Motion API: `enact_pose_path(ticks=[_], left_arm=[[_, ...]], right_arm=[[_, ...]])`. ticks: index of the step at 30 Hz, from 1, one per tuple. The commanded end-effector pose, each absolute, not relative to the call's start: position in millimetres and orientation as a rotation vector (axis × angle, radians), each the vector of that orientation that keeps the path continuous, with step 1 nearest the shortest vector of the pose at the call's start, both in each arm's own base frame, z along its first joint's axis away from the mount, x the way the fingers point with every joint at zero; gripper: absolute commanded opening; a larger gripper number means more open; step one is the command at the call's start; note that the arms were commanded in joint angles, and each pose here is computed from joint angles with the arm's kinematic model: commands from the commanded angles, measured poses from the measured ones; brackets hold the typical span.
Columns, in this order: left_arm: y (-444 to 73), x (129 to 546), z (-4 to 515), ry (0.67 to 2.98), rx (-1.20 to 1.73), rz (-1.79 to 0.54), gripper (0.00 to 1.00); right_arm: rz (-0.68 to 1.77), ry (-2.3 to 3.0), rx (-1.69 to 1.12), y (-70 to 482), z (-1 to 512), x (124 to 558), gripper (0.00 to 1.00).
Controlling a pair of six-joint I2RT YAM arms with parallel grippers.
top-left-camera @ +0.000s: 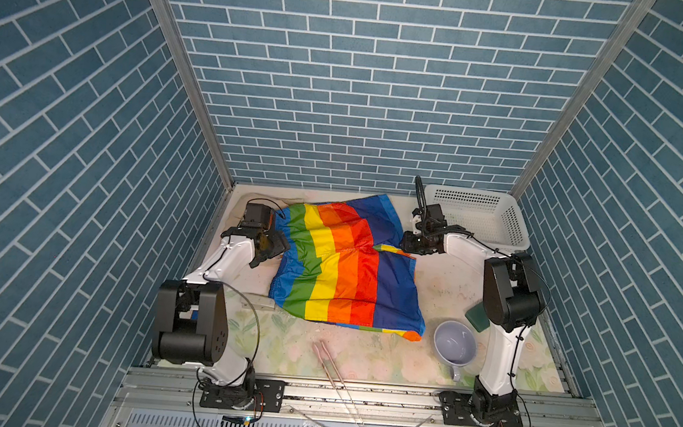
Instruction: Fold and stack the shorts
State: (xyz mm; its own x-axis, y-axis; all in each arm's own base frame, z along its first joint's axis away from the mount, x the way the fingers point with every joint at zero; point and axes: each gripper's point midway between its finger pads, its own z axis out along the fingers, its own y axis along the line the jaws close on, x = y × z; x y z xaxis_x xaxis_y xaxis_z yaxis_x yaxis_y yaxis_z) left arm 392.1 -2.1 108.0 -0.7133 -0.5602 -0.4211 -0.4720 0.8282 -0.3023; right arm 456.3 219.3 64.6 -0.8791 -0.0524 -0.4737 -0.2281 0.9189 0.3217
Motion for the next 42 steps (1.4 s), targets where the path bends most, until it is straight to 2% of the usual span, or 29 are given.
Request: enact_pose_path(ticks=[1, 10, 20, 22, 23, 25, 27, 29, 36, 42], left_arm=[[5.5, 424.8, 129.3, 2.389, -0.761, -0.275, 0.87], [10.7, 485.3, 132.5, 2.316, -0.753, -0.323, 0.89], [19.5, 506.9, 96.9, 2.392, -0.763, -0.267, 0.81], [16.5, 513.8, 93.8, 2.403, -0.748, -0.289, 0.73], [14.2, 516.3, 92.7, 2.410, -0.741, -0.305, 0.65], [9.8, 522.2, 96.9, 2.405, -0.727, -0.341, 0.35], [7.8, 524.6, 107.2, 2.382, -0.714, -0.361, 0.14], [9.6, 524.3, 120.3, 2.356, -0.704, -0.355, 0.01], [17.4, 516.6, 171.6, 2.260, -0.663, -0.312, 0.00], [17.2, 516.2, 188.9, 2.238, -0.644, -0.333, 0.00]], right_arm=[[0.533, 2.604, -0.187, 220.1, 65.4, 460.7, 0.40], [0.518, 2.557, -0.199, 220.8, 80.8, 470.4, 0.42], [0.546, 2.445, -0.221, 242.3, 113.3, 523.1, 0.50], [0.550, 2.416, -0.232, 247.3, 119.1, 535.8, 0.51], [0.552, 2.410, -0.242, 250.5, 115.3, 541.9, 0.51], [0.555, 2.382, -0.261, 256.8, 113.0, 556.2, 0.52], [0.547, 2.356, -0.277, 261.6, 111.3, 570.8, 0.53], [0.543, 2.340, -0.278, 266.5, 107.7, 585.4, 0.53], [0.513, 2.328, -0.255, 278.7, 81.8, 630.1, 0.54], [0.428, 2.299, -0.241, 273.5, 66.5, 648.0, 0.58]])
